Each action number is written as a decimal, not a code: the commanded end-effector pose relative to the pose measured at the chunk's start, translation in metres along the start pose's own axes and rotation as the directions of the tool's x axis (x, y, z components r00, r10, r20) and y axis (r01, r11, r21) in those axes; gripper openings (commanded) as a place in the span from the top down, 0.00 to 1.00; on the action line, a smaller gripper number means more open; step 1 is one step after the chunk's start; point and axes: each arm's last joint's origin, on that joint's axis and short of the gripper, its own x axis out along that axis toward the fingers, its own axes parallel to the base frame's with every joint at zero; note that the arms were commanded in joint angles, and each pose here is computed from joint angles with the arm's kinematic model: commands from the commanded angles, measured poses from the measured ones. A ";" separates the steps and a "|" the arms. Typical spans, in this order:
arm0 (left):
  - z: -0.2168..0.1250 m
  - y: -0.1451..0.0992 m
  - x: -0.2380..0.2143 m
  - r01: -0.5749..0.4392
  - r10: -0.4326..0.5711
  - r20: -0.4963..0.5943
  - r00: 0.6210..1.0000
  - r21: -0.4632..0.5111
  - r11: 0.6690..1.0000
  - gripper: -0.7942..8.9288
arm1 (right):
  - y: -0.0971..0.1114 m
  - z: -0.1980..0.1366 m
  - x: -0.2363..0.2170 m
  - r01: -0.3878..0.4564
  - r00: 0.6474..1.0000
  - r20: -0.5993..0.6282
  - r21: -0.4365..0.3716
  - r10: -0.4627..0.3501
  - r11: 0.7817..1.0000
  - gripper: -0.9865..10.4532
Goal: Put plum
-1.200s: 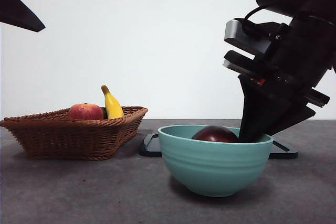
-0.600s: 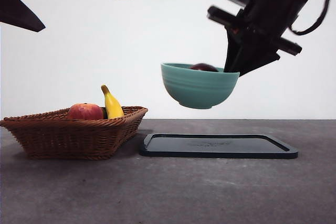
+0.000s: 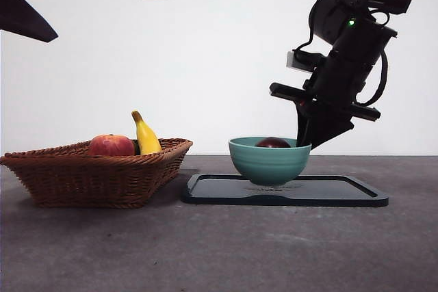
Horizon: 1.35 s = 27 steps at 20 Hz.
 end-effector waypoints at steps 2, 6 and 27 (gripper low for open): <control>0.002 -0.001 0.000 0.010 -0.010 0.005 1.000 0.013 1.000 0.51 | 0.001 0.001 0.012 -0.003 1.000 -0.014 -0.015 0.003 1.000 0.91; 0.002 -0.001 0.000 0.010 -0.010 0.005 1.000 0.013 1.000 0.51 | 0.000 0.000 0.013 -0.001 1.000 -0.029 -0.012 0.001 1.000 0.90; 0.003 -0.001 0.000 0.009 -0.010 0.008 1.000 0.015 1.000 0.51 | 0.049 -0.054 -0.244 -0.051 0.974 0.208 -0.177 0.088 0.983 0.68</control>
